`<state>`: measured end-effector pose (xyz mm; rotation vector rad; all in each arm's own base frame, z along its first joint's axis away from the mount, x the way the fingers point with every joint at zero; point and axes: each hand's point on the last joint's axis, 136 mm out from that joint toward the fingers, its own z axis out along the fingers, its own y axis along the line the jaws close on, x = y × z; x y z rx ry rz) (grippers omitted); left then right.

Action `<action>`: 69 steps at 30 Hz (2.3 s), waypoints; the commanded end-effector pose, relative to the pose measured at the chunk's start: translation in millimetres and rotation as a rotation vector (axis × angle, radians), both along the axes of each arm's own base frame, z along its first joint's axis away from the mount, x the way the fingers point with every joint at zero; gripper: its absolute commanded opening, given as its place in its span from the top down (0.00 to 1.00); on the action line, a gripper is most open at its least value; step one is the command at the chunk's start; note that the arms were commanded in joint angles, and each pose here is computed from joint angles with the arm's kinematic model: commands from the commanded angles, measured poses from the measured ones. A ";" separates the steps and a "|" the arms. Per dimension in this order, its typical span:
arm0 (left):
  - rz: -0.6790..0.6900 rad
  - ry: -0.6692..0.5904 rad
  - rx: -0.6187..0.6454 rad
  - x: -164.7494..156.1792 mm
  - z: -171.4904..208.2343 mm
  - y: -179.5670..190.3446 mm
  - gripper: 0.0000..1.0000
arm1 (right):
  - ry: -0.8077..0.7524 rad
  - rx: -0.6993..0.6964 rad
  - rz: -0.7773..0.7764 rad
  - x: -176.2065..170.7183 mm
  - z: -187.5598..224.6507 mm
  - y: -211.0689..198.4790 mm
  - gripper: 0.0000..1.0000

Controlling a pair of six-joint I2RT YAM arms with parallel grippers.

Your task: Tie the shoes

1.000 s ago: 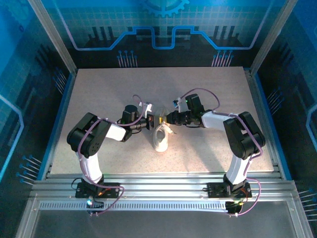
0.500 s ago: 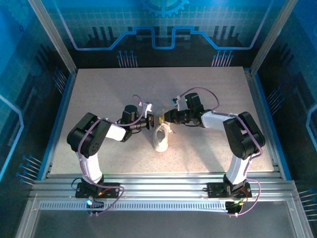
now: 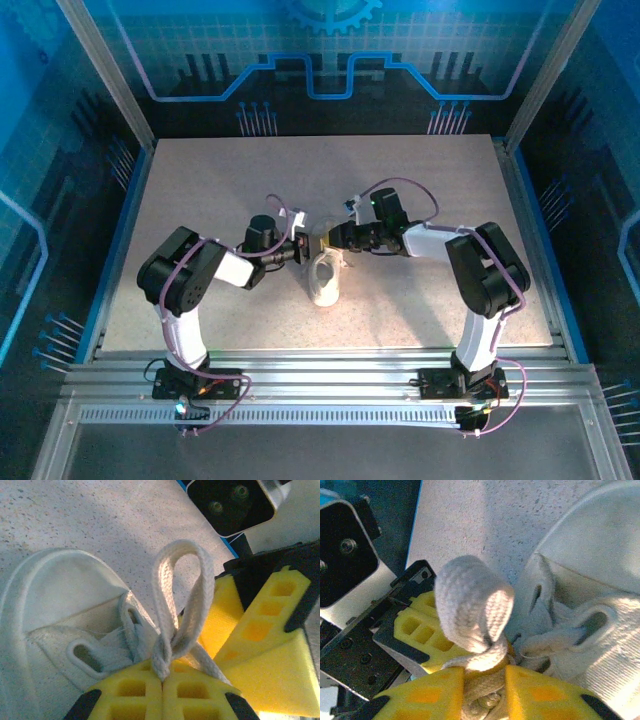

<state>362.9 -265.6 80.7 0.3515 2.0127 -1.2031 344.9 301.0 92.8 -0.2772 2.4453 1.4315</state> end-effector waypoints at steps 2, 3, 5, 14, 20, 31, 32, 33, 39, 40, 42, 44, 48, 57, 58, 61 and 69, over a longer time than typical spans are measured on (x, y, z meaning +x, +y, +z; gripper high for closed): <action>-0.061 -0.073 -0.050 -10.1 14.7 -9.8 1.00 | 0.008 0.030 0.053 -9.7 2.7 18.2 0.97; -0.061 -0.082 -0.054 -10.3 16.1 -9.7 1.00 | 0.002 0.025 0.050 -9.6 3.4 17.0 1.00; -0.063 -0.099 -0.059 -11.0 18.7 -9.6 1.00 | -0.022 0.007 0.039 -8.9 6.6 11.7 1.00; -0.069 -0.182 -0.045 -14.7 27.1 -7.1 1.00 | -0.167 -0.122 -0.028 -0.7 24.3 -22.5 1.00; -0.078 -0.237 -0.049 -16.8 29.8 -7.3 1.00 | -0.215 -0.184 -0.033 -0.7 25.2 -31.8 1.00; -0.083 -0.243 -0.029 -15.5 27.3 -8.7 1.00 | -0.236 -0.114 -0.044 -0.4 31.8 -36.5 0.91; -0.085 -0.246 -0.028 -15.7 27.7 -9.3 1.00 | -0.237 -0.092 -0.058 0.6 34.6 -38.7 0.86; -0.085 -0.246 -0.027 -15.6 27.1 -9.3 1.00 | -0.243 -0.073 -0.067 1.7 39.3 -40.6 0.81; -0.088 -0.257 -0.020 -16.9 26.9 -9.7 1.00 | -0.209 -0.053 -0.104 -0.3 34.3 -57.4 0.69; -0.087 -0.262 -0.018 -17.1 27.4 -9.7 1.00 | -0.190 -0.063 -0.109 0.6 29.1 -59.3 0.69; -0.089 -0.275 -0.016 -18.6 28.4 -10.2 1.00 | -0.153 -0.069 -0.097 1.8 20.2 -57.3 0.69; -0.092 -0.285 -0.009 -19.8 28.2 -10.7 1.00 | -0.127 -0.042 -0.077 4.3 14.7 -50.4 0.69; -0.090 -0.310 -0.002 -21.1 30.3 -11.2 1.00 | -0.077 0.026 -0.041 9.9 8.9 -35.6 0.68; -0.107 -0.369 0.003 -22.6 38.2 -14.3 1.00 | -0.057 0.138 0.039 9.2 11.2 -12.9 0.63; -0.107 -0.370 0.004 -22.3 38.1 -14.3 1.00 | -0.053 0.155 0.043 8.0 12.7 -11.7 0.62; -0.111 -0.368 0.005 -22.0 36.7 -15.0 1.00 | -0.052 0.191 0.047 5.5 16.4 -10.5 0.59; -0.111 -0.375 0.000 -20.4 37.2 -15.9 1.00 | -0.023 0.187 0.062 -5.2 11.0 -8.8 0.57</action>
